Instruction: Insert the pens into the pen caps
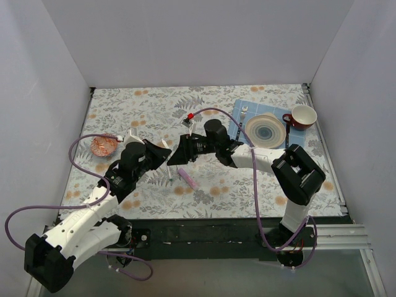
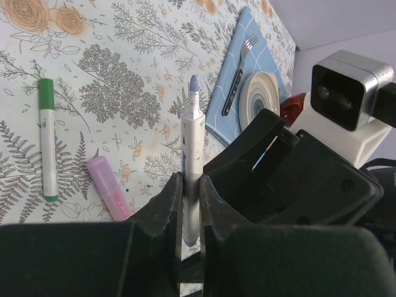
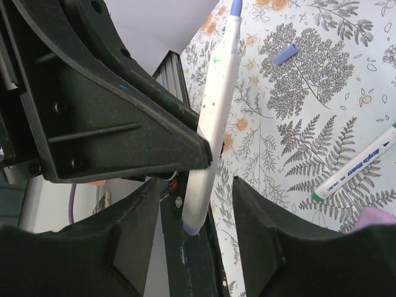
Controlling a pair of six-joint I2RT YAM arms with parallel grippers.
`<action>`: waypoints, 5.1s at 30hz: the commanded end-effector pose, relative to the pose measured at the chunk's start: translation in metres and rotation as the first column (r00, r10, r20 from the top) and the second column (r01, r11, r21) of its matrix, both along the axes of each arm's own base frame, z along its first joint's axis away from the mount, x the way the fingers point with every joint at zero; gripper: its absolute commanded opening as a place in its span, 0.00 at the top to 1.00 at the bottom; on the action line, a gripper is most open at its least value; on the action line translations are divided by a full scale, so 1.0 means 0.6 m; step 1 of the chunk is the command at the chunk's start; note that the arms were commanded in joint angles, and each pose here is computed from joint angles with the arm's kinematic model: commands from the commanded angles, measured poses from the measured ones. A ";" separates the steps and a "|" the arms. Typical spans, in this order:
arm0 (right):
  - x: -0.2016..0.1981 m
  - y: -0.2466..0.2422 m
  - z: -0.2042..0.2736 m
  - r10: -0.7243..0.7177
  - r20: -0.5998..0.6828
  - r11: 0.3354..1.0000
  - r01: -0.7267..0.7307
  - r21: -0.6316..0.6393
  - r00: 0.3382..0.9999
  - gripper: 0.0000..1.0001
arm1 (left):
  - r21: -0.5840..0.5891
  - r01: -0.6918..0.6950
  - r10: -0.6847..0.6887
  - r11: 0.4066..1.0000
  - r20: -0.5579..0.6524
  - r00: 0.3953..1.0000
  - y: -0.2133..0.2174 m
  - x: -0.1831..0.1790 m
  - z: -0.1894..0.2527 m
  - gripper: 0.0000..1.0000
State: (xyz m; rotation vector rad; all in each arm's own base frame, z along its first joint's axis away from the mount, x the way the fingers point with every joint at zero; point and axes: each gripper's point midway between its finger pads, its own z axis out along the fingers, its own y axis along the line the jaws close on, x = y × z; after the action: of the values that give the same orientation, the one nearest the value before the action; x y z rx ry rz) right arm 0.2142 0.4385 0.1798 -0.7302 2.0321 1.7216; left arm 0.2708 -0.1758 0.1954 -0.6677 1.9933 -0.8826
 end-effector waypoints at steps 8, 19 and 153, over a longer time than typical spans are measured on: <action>0.000 0.009 0.050 0.028 0.046 0.991 -0.034 0.129 0.999 0.98 | -0.036 0.086 -0.082 0.996 0.105 0.991 -0.028 -0.008 0.031 1.00; -0.044 -0.029 0.038 0.077 0.076 0.987 -0.086 0.134 0.994 0.99 | 0.073 0.122 -0.138 0.990 0.299 0.944 -0.018 -0.006 0.098 0.32; -0.041 -0.296 0.175 -0.470 0.368 0.883 0.420 0.210 0.803 0.99 | 0.816 0.543 -0.743 0.199 -0.235 0.626 -0.140 0.130 -0.128 1.00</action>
State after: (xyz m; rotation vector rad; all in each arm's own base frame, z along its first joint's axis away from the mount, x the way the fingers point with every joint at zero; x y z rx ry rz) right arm 0.1817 0.2797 0.2644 -0.5326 1.6915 1.3987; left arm 0.3383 -0.2123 0.1063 0.6578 2.2698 -0.1994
